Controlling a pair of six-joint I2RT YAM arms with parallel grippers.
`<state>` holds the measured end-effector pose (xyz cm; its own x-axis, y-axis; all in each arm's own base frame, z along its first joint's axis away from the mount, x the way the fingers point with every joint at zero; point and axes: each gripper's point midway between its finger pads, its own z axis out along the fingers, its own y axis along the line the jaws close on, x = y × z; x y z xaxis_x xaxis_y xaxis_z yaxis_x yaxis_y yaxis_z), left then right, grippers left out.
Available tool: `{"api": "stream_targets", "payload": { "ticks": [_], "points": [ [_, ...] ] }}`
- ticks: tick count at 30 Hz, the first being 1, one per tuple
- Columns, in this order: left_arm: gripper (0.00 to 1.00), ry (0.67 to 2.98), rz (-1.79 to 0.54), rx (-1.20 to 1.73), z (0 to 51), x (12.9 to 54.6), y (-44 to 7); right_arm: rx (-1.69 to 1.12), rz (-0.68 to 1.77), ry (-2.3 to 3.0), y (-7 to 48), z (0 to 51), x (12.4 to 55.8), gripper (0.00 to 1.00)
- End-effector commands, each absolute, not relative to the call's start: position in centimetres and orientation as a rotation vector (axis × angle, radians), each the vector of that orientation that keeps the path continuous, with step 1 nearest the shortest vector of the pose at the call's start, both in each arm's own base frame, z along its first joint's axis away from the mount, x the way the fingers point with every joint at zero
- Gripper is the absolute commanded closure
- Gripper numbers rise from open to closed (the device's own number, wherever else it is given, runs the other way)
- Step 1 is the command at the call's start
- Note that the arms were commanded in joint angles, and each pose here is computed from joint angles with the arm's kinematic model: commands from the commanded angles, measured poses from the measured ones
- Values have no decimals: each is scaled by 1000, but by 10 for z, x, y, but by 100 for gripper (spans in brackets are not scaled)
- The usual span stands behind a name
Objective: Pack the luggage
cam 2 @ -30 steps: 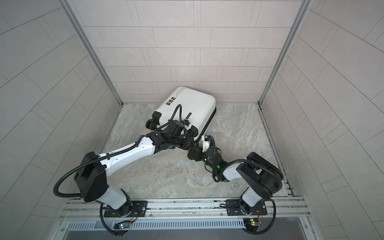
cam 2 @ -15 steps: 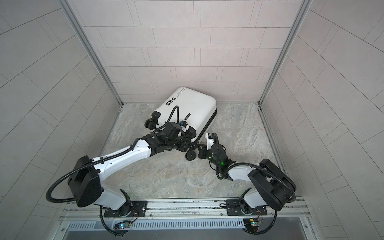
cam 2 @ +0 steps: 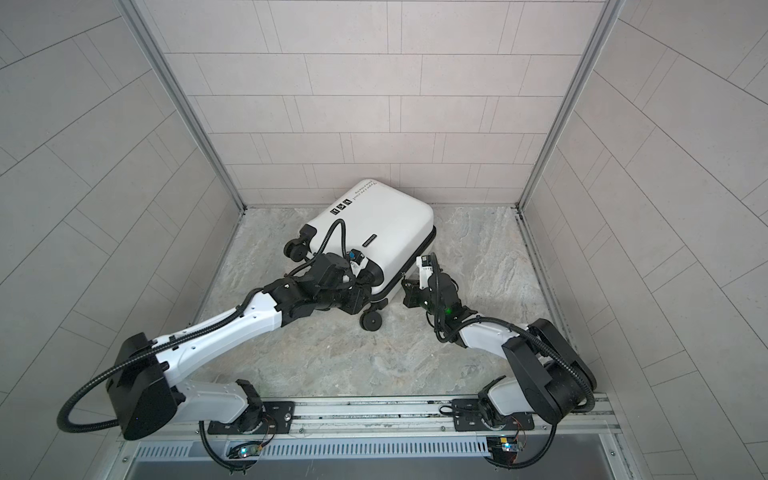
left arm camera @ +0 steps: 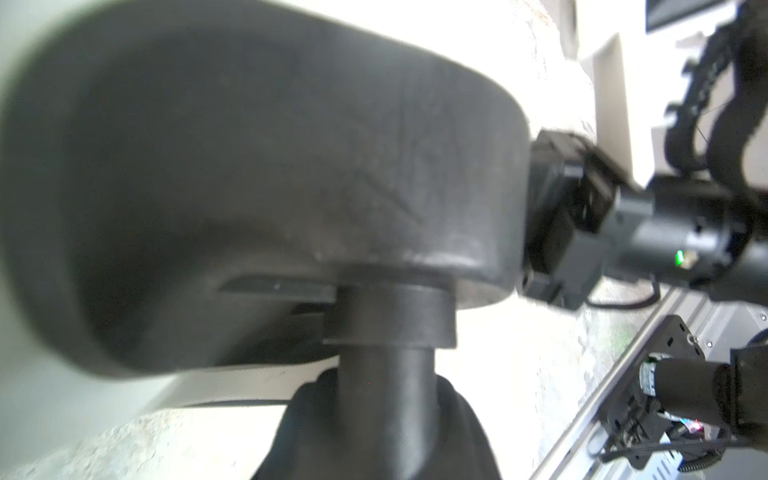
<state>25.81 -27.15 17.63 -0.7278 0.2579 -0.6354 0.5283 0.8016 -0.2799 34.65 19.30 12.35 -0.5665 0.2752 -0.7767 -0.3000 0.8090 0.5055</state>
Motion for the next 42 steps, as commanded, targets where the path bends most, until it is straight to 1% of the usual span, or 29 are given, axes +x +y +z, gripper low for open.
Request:
{"api": "stream_targets", "payload": {
  "ticks": [1, 11, 15, 17, 26, 33, 42],
  "points": [
    [100, 2231, -637, 515, 234, 259, -260, 104, 598, 2061, 151, 117, 365, 100],
    [100, 2259, -571, 489, 230, 236, -226, 135, 553, 2059, 117, 127, 392, 100],
    [100, 2270, -556, 489, 227, 227, -215, 138, 529, 2082, 104, 122, 401, 100],
    [100, 2278, -550, 490, 226, 223, -211, 128, 522, 2067, 101, 131, 411, 100],
    [100, 2314, -513, 480, 216, 208, -191, 106, 468, 2115, 87, 121, 429, 100],
    [100, 2358, -462, 449, 198, 204, -179, 46, 527, 2161, 96, 111, 447, 100],
    [100, 2381, -412, 403, 187, 206, -169, -16, 592, 2171, 108, 114, 448, 100]
  ]
}}
